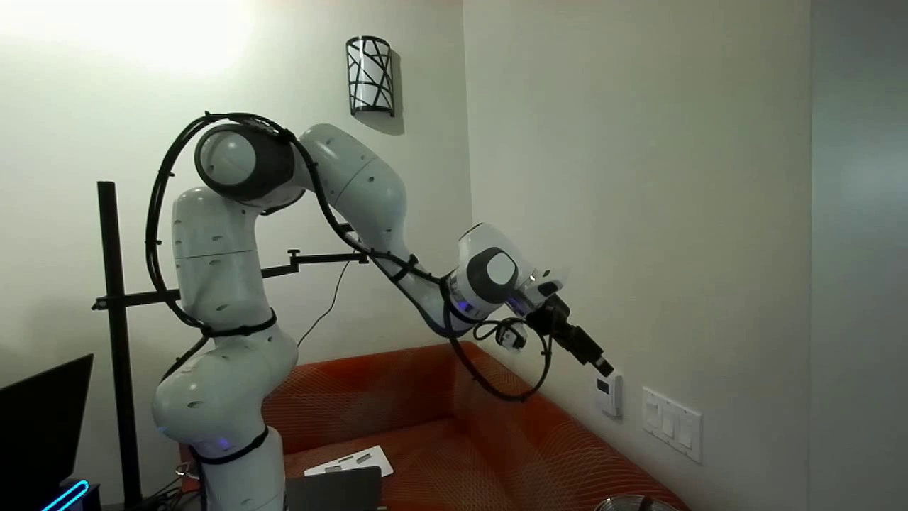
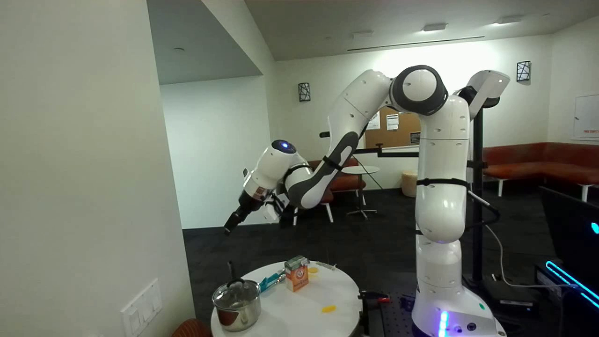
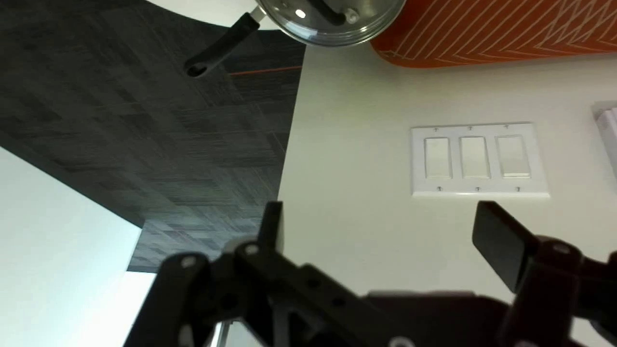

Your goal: Turn on the first left light switch

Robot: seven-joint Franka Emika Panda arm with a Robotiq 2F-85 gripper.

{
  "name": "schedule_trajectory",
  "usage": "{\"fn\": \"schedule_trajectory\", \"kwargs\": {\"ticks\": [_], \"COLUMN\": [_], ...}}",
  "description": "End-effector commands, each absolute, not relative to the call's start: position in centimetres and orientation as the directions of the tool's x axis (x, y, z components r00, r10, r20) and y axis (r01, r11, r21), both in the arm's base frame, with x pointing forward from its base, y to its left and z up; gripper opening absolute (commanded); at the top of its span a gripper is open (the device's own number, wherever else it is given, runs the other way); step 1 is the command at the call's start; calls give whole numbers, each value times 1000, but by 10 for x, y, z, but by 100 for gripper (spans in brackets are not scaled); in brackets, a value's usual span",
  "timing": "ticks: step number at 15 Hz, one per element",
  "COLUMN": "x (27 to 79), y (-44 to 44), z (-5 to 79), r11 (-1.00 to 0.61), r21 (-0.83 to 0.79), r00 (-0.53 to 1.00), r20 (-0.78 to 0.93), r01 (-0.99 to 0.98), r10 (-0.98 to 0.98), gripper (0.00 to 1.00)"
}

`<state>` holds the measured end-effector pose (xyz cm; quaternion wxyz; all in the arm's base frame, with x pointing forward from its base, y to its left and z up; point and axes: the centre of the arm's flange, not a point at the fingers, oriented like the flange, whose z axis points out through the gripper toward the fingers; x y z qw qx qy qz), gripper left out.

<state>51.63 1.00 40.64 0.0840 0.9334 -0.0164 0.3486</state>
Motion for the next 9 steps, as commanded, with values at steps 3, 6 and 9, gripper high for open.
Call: {"fn": "schedule_trajectory", "kwargs": {"ticks": [3, 6, 9], "x": [526, 528, 527], "y": [31, 46, 63], "z": [378, 374, 360], "r11": [-964, -958, -948], "r21": [195, 182, 182], "r00": [678, 645, 622], "r20": [735, 765, 783], "r01": [-180, -220, -260], "r10": [22, -3, -21], "gripper": [100, 100, 100]}}
